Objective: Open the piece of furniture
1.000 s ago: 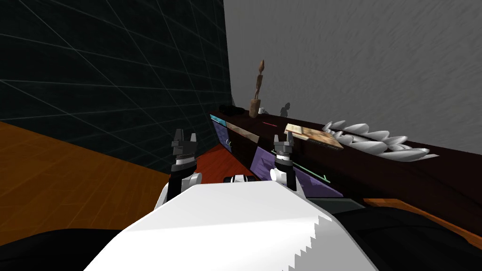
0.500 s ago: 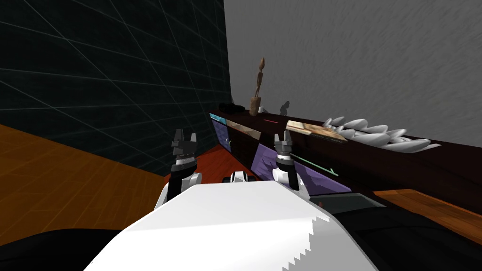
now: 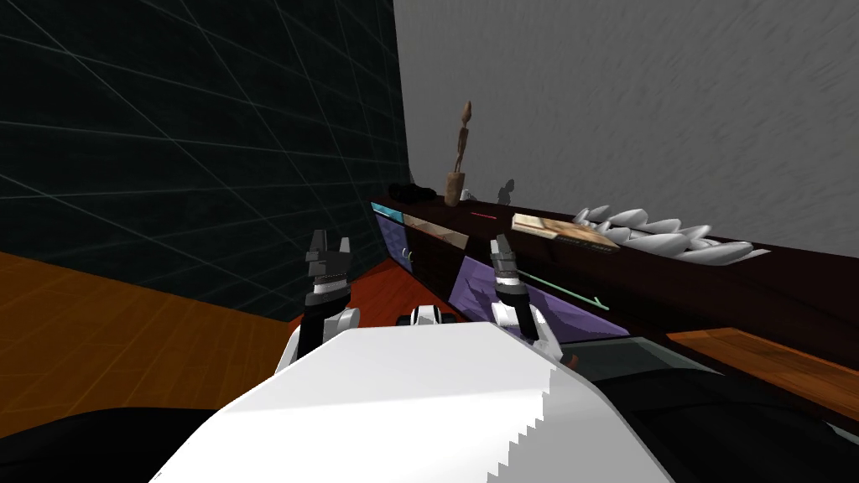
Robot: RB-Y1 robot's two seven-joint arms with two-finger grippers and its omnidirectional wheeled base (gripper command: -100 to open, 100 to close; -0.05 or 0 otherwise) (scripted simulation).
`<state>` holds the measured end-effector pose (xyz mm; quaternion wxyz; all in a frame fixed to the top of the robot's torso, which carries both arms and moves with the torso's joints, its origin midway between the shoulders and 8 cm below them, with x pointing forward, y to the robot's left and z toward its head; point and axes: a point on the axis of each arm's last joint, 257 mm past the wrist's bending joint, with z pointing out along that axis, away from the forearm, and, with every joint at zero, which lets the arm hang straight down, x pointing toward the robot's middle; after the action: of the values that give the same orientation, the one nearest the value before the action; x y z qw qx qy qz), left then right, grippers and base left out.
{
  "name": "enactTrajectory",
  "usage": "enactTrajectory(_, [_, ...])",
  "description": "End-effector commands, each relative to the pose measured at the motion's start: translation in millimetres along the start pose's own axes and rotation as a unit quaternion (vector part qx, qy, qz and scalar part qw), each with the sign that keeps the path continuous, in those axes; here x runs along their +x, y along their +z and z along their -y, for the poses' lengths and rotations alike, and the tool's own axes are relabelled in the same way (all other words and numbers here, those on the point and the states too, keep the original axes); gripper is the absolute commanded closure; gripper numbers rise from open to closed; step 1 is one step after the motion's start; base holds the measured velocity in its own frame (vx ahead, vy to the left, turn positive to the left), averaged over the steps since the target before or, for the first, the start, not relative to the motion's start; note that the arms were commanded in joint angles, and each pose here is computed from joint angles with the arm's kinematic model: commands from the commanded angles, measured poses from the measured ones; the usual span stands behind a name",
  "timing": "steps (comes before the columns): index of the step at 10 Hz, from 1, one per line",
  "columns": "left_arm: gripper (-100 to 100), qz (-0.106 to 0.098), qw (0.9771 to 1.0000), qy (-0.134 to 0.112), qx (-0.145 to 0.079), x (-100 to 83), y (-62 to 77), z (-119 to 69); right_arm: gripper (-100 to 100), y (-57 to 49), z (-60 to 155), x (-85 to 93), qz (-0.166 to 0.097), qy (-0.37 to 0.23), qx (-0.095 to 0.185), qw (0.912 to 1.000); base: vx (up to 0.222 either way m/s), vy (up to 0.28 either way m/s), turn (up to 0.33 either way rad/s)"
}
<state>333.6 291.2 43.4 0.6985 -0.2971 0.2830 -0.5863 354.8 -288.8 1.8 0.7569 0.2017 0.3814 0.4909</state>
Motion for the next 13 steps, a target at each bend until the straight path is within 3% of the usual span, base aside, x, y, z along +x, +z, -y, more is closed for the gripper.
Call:
enactTrajectory(1, [0, 0.0, 1.0, 0.0, 0.0, 0.0, 0.0, 0.0, -100, -1.8, 11, 6.9, -0.031, -0.085, 0.011, 0.9959, 0.03, 0.078, -0.082])
enactTrajectory(2, [0, 0.0, 1.0, 0.0, 0.0, 0.0, 0.0, 0.0, -100, -1.9, 11, 7.7, -0.033, -0.091, 0.01, 0.9952, 0.023, 0.062, -0.047])
enactTrajectory(4, [0, 0.0, 1.0, 0.0, 0.0, 0.0, 0.0, 0.0, -100, -3.1, 17, 10.2, -0.059, -0.169, 0.01, 0.9839, 0.016, 0.076, -0.083])
enactTrajectory(5, [0, 0.0, 1.0, 0.0, 0.0, 0.0, 0.0, 0.0, -100, -3.3, 17, 11.5, -0.062, -0.179, 0.009, 0.9818, 0.01, 0.071, -0.029])
enactTrajectory(7, [0, 0.0, 1.0, 0.0, 0.0, 0.0, 0.0, 0.0, -100, -4.8, 24, 13.1, -0.087, -0.256, 0.007, 0.9627, 0.027, 0.075, -0.097])
enactTrajectory(8, [0, 0.0, 1.0, 0.0, 0.0, 0.0, 0.0, 0.0, -100, -5.1, 24, 14.6, -0.09, -0.27, 0.006, 0.9587, 0.023, 0.064, -0.031])
enactTrajectory(9, [0, 0.0, 1.0, 0.0, 0.0, 0.0, 0.0, 0.0, -100, -6.1, 28, 15.6, -0.103, -0.31, 0.003, 0.9451, 0.01, 0.063, -0.047])
enactTrajectory(10, [0, 0.0, 1.0, 0.0, 0.0, 0.0, 0.0, 0.0, -100, -6.1, 28, 15.8, -0.104, -0.314, 0.003, 0.9436, 0.011, 0.052, -0.035])
enactTrajectory(11, [0, 0.0, 1.0, 0.0, 0.0, 0.0, 0.0, 0.0, -100, -7.2, 33, 16.9, -0.117, -0.356, 0.0, 0.927, 0.022, 0.065, -0.08])
enactTrajectory(12, [0, 0.0, 1.0, 0.0, 0.0, 0.0, 0.0, 0.0, -100, -7.2, 33, 16.9, -0.117, -0.358, 0.0, 0.9264, 0.012, 0.06, -0.036])
enactTrajectory(13, [0, 0.0, 1.0, 0.0, 0.0, 0.0, 0.0, 0.0, -100, -8.3, 37, 17.7, -0.13, -0.399, -0.004, 0.9076, 0.018, 0.066, -0.057])
